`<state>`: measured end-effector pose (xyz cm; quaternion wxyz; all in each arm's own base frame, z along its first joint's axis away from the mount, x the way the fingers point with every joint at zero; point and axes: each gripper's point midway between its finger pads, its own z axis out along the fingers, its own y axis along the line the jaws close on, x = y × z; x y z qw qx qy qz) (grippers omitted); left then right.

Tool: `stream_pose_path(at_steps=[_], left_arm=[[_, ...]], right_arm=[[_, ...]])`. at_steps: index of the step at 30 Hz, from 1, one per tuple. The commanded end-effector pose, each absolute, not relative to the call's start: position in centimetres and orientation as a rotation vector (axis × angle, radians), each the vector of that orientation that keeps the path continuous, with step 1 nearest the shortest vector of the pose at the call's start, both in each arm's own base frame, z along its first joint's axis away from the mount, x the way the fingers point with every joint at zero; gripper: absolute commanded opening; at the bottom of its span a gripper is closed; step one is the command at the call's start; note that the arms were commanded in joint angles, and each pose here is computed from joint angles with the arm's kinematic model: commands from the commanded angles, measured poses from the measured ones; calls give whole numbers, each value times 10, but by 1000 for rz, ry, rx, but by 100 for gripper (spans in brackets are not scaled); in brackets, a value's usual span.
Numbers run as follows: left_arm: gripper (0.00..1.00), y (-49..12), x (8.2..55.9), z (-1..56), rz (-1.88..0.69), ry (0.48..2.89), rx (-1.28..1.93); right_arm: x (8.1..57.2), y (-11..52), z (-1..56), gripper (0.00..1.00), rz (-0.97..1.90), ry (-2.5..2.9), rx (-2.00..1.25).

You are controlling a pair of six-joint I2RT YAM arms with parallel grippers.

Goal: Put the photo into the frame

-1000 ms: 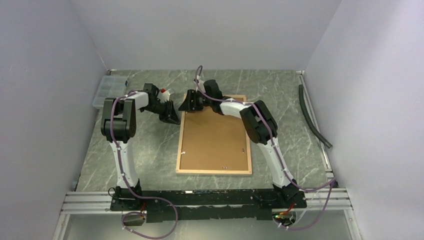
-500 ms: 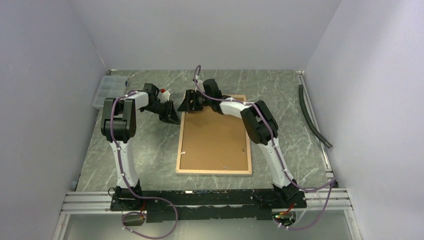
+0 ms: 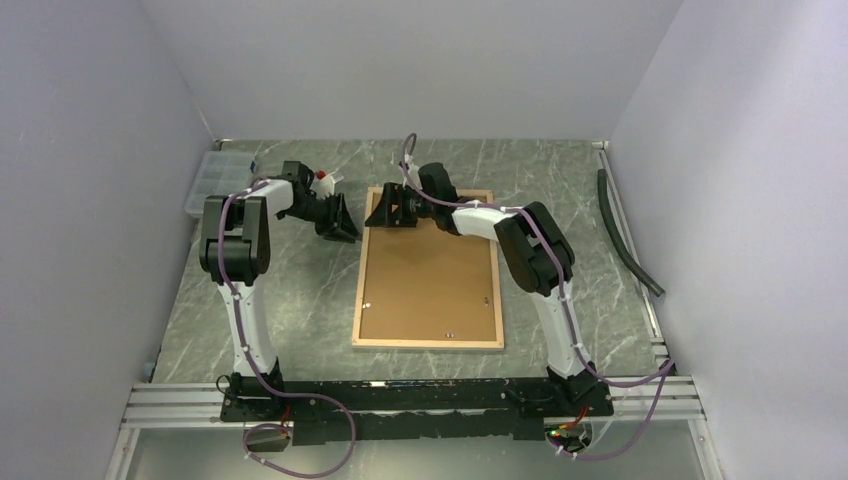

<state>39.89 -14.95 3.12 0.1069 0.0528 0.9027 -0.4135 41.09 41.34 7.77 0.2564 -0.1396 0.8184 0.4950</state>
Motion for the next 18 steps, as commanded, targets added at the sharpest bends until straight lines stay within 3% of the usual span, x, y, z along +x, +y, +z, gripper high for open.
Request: stream_pose_path(at_steps=[1,18], left_arm=[[39,-162,407,39,-1263,2617,189],[26,-162,398,16,-1260,2665,188]], right_arm=[[418,417,74,75,1355,2189,-352],[431,427,50,71,1383,2235,-281]])
